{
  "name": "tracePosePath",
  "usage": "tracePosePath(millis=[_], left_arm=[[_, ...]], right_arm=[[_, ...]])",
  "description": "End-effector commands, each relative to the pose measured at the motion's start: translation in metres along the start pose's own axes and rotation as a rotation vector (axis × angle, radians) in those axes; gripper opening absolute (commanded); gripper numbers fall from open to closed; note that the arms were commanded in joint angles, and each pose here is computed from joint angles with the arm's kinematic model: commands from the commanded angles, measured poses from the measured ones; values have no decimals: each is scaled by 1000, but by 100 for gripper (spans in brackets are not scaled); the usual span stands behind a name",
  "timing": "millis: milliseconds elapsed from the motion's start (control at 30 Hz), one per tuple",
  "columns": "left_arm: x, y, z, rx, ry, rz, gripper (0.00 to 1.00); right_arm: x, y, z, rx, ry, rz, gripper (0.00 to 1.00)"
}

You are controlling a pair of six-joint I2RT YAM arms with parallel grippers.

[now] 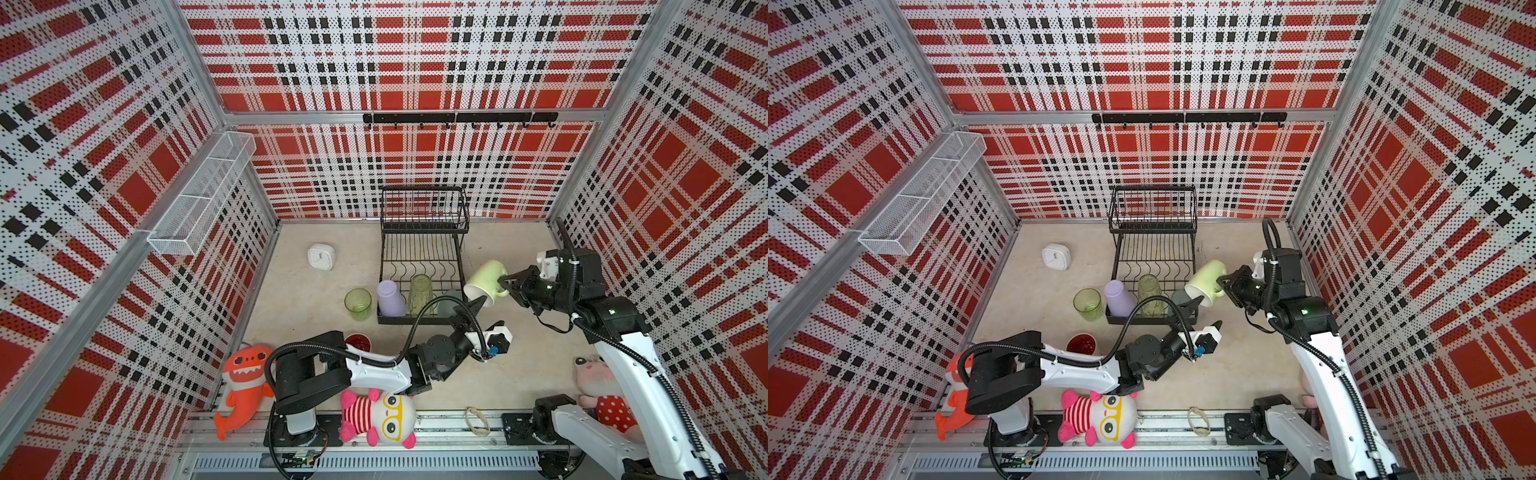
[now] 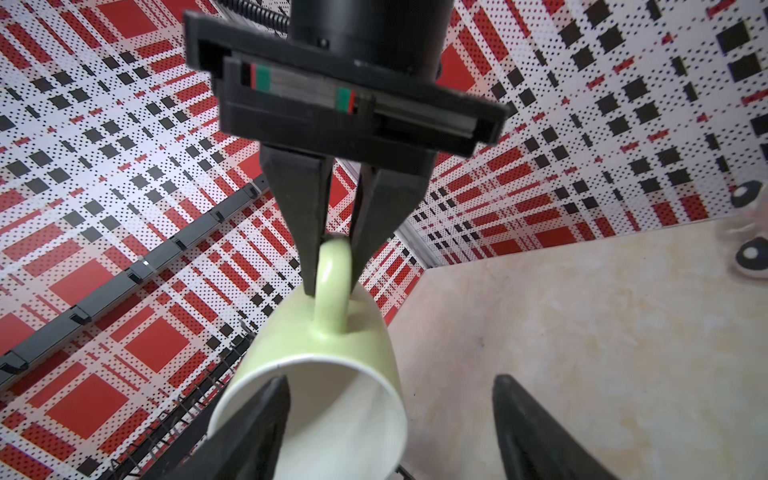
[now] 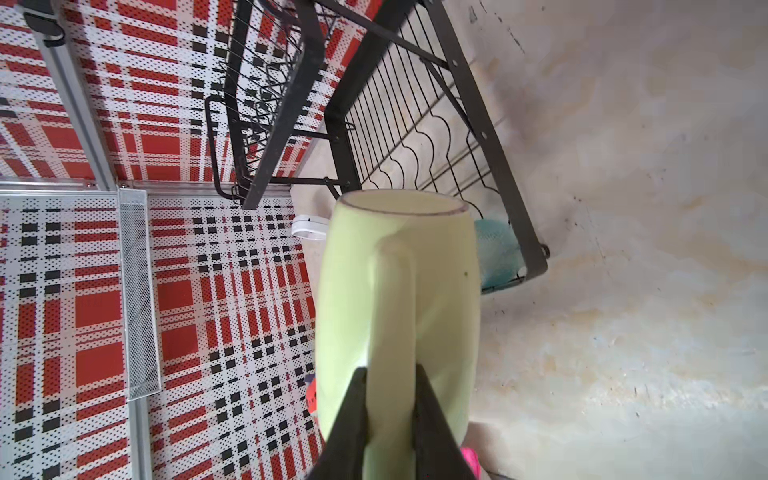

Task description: Load the cups into the dish rack

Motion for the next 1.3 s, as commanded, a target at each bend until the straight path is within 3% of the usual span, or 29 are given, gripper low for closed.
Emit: tracePosePath(millis=[0,233,367,500,567,700,867,1267], left_arm=[[17,15,15,-96,97,22,81],[37,39,25,-130,253,-8,86],[66,48,31,-142,372,3,89],[105,53,28,-88,495,28,94],[125,56,24,-64,552,50,99],[163,68,12,-3,645,114,98],[212,87,1,118,823,252,98],[249,156,-63,437,823,495,98]], right_arm=[[37,12,15,-147,170,174,0],[49,-5,27,-258,470,314,0],[47,-30,27,-235,726,405,0],[36,-51,36,-324,909,412,0],[35,-61,34,-280,1015,497,0],[35,-79,40,-273,1087,534,0],[24,-99,39,-269,1268,568,0],[-15,-163,33,-211,1476,585,0]])
Point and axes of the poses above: each gripper's point midway between its finger pads, its own y axis back along the fingers, its own x axis along the line the jaws close on, z = x × y, the point moved 9 cm from there along y, back along the fingers, and after that the axes turned 14 degrees about -y, right-handed, at the moved point
